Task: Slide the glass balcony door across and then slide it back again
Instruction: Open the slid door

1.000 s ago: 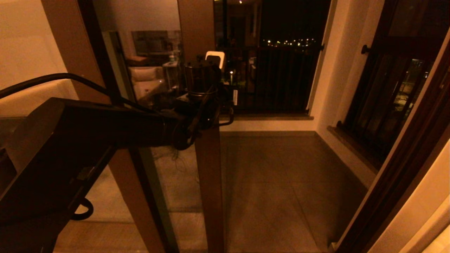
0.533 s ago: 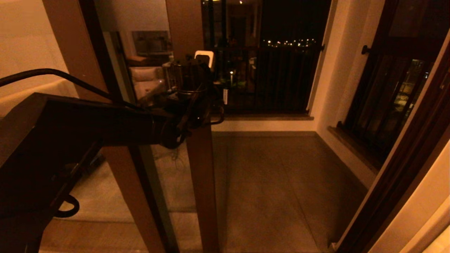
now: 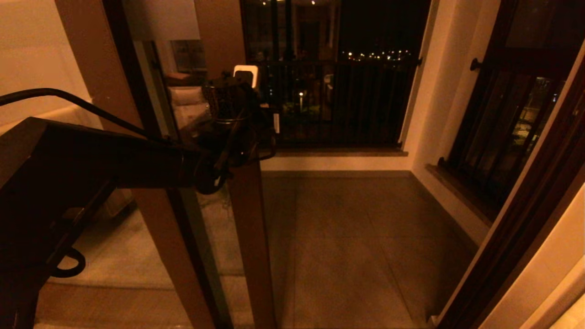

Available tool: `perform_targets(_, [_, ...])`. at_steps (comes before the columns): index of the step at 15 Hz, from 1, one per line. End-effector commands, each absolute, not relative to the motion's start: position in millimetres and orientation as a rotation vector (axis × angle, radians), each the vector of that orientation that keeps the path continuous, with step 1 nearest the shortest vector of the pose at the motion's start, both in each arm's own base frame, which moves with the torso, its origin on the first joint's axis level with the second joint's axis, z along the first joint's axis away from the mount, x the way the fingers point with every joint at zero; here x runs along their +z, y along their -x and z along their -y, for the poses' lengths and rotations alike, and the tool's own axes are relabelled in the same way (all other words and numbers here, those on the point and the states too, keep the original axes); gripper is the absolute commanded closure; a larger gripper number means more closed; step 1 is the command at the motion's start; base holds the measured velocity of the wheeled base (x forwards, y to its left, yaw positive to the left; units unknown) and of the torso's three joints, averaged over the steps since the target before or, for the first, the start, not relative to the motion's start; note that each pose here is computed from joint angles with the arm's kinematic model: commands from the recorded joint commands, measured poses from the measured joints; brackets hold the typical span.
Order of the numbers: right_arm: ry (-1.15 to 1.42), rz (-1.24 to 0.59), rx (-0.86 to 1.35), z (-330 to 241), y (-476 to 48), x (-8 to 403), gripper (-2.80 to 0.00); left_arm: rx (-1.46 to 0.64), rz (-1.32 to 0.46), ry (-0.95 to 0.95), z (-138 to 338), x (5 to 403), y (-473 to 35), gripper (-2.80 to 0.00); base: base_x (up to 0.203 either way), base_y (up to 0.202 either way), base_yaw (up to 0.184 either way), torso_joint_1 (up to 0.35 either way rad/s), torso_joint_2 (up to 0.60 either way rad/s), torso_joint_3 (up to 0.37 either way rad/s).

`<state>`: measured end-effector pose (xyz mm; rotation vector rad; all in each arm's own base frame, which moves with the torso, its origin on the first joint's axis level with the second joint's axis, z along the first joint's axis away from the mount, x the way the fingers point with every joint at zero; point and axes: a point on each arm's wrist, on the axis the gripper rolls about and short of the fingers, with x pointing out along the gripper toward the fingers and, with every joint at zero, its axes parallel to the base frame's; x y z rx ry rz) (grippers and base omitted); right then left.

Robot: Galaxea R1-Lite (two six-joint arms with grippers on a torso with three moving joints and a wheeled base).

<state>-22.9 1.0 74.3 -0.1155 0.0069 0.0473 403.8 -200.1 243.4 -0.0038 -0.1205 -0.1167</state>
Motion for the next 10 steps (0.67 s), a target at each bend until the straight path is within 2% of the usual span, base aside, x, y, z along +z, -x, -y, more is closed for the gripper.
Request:
perform_targets(1, [0.116, -0.008, 0.048, -1, 23, 74, 0.0, -0.106, 0.115, 0.0, 194, 244, -403, 0.0, 0.0, 0.0, 0.0, 0.0, 0.0, 0.0])
perform_targets(10, [0.116, -0.008, 0.048, -1, 23, 74, 0.0, -0.053, 0.098, -0.009, 166, 243, -405, 0.0, 0.0, 0.0, 0.0, 0.0, 0.0, 0.0])
